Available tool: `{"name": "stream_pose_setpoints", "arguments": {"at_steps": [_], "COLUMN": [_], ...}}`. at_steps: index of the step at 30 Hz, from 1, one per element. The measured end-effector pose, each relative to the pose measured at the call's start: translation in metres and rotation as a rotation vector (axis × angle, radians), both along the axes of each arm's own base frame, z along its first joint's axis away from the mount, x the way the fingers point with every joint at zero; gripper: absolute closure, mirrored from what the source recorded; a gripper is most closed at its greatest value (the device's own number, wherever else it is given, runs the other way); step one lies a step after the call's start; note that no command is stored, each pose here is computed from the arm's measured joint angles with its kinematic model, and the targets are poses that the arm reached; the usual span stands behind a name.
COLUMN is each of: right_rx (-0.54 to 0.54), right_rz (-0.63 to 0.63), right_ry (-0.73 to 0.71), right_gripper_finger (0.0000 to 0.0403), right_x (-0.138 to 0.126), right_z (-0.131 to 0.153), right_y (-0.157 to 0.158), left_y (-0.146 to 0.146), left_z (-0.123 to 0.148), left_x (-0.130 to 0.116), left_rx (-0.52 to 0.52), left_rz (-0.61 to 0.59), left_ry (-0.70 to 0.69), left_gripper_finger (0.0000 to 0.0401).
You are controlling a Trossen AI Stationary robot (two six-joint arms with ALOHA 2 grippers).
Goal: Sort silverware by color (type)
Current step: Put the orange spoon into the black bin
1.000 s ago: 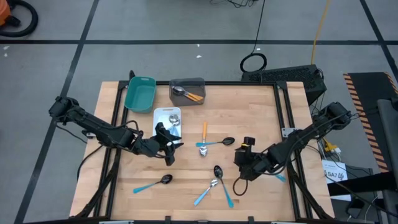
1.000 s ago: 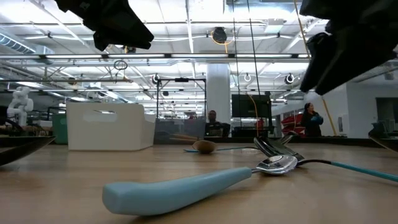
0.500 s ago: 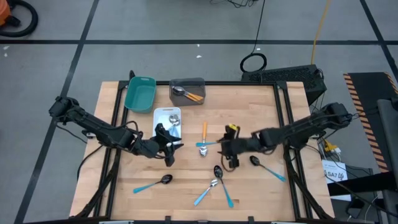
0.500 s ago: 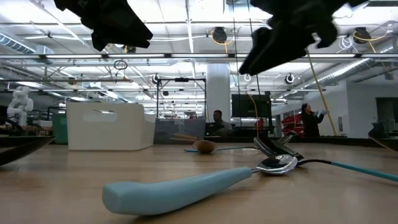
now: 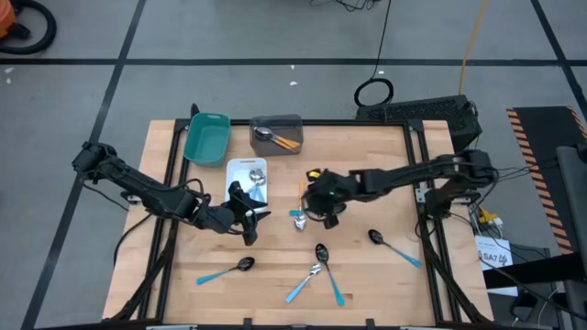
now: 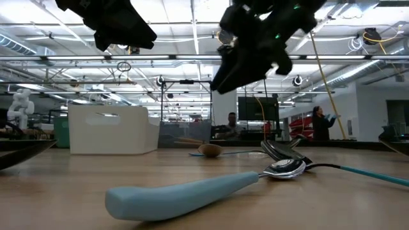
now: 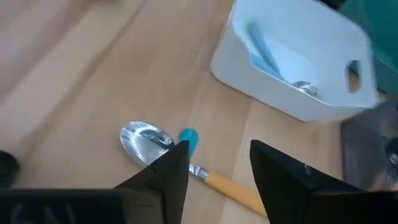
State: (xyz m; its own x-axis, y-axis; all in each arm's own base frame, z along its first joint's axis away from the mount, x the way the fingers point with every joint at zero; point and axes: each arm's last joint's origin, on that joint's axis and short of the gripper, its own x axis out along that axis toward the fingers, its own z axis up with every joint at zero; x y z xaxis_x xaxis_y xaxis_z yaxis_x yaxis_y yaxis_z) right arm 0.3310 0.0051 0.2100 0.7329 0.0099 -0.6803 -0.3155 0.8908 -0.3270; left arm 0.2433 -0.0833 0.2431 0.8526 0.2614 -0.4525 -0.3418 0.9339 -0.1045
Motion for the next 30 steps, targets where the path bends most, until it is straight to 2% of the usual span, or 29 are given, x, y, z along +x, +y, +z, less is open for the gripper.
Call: {"name": "stream_pose_setpoints", "arguments": {"at_steps": [6,14,22,30], "right_rx": [-0.05,-0.11,-0.179,-0.184], "right_rz": [0.077,0.141,0.25,0.259], "right_ry": [0.122,0.335,0.401,0.401], "right_gripper_finger": [0.0241,0.0241,0.0241,0.0248], "right_x": [0.031,0.052,0.057,0.059], "right_z": [-0.019,-0.047,-0.07,-0.079], "right_y": [-0.017,-0.043,-0.051,-0.057], "left_y": [0.0,0.0,0.0,0.0], "left_z": [0.0,-0.001,-0.001,-0.001], "left_x": [0.0,0.0,-0.001,0.0], "left_rx": [0.003,0.006,0.015,0.022], "left_rz": [-0.002,-0.002,-0.005,-0.01], "left_ry": [0.003,0.009,0.018,0.012], "left_gripper_finger": [0.0276,0.0276,0.0276,0.0276]}}
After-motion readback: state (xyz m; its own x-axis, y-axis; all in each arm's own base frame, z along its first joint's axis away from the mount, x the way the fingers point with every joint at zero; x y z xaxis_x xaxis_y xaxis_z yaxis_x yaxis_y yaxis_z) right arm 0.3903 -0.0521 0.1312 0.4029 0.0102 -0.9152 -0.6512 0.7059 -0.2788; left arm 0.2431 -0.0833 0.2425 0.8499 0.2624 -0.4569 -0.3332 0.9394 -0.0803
